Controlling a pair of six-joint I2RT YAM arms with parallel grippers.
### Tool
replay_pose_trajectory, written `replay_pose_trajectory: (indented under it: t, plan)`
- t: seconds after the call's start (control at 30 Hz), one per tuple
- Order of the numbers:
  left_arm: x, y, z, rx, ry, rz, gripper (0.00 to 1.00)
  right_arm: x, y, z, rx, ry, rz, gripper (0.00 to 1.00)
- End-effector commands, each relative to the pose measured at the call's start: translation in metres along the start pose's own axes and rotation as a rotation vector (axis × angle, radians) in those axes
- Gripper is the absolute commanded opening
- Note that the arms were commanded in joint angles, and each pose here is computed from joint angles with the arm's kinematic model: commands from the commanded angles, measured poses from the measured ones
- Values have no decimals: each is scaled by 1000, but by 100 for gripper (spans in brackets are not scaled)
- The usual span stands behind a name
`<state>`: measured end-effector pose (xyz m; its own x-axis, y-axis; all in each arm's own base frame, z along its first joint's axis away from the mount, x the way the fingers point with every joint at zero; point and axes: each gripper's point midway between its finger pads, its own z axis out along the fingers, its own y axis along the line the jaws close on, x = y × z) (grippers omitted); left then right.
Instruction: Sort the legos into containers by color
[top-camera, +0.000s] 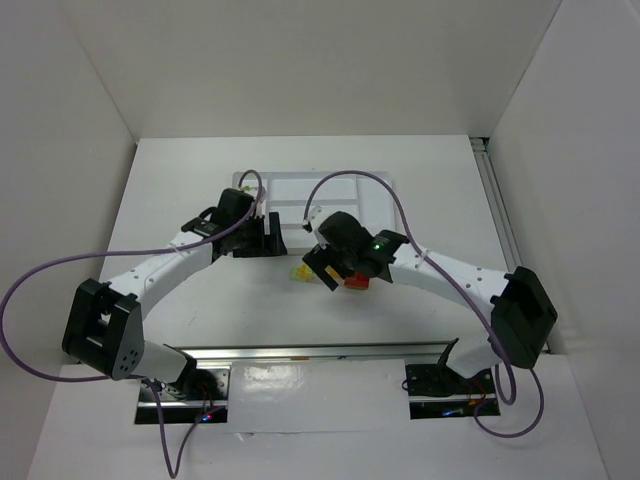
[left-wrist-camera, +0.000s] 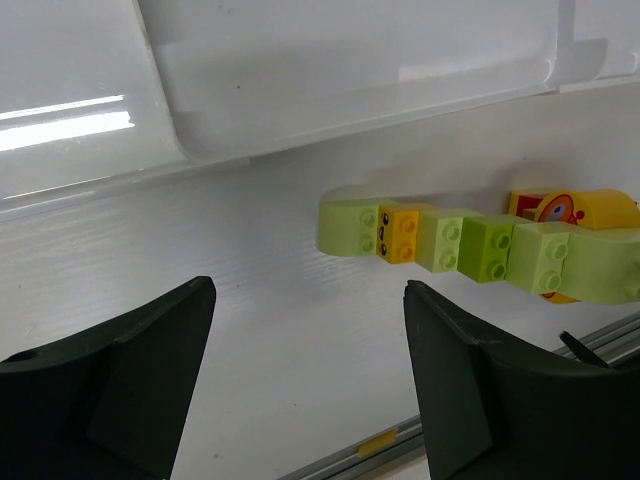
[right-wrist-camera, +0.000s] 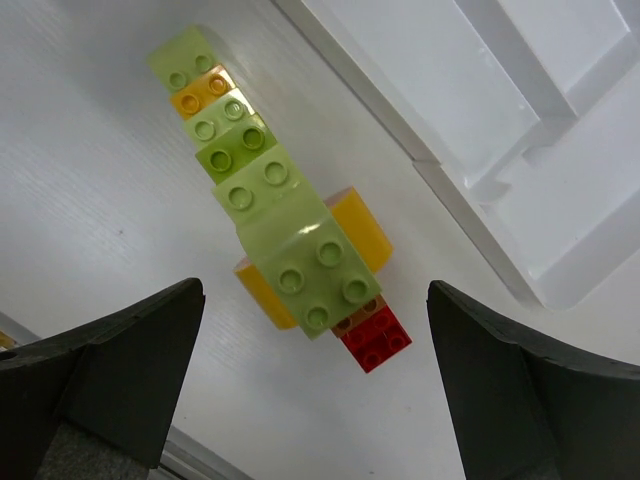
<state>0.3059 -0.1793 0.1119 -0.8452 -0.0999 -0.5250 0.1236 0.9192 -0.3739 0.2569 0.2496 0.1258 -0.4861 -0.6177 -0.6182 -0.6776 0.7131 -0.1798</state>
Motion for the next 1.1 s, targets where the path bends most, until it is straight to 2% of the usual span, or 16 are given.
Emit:
replay_pose_trajectory:
  t: [0.0, 0.1, 0.27, 0.37, 0.47, 0.67, 0.77, 0.83, 1.07]
  plan:
    - [-12, -14, -8, 54, -43, 39, 87, -17, 3, 11, -38, -24, -45, 100]
    - [-12, -13, -8, 53, -44, 49, 87, -24, 2, 14, -45, -42, -44, 95]
    - [-10, -11, -9, 45, -48, 48, 87, -21, 1, 15, -57, -48, -34, 75]
    - [-10, -11, -9, 45, -48, 48, 87, -17, -1, 17, -61, -38, -28, 72]
    - [-10, -11, -9, 45, -48, 48, 87, -13, 4, 22, -81, -21, -31, 72]
    - [-10, -11, -9, 45, -48, 48, 87, -12, 7, 27, -94, -25, -40, 95]
    - [-10, -11, -9, 45, -48, 48, 87, -14, 2, 31, -74, -32, -22, 99]
    - [-10, -11, -9, 45, -48, 48, 87, -8, 0, 35, -63, -13, -24, 99]
    - [-11, -14, -11, 46, -56, 56, 86, -5, -6, 39, -28, -17, 13, 89]
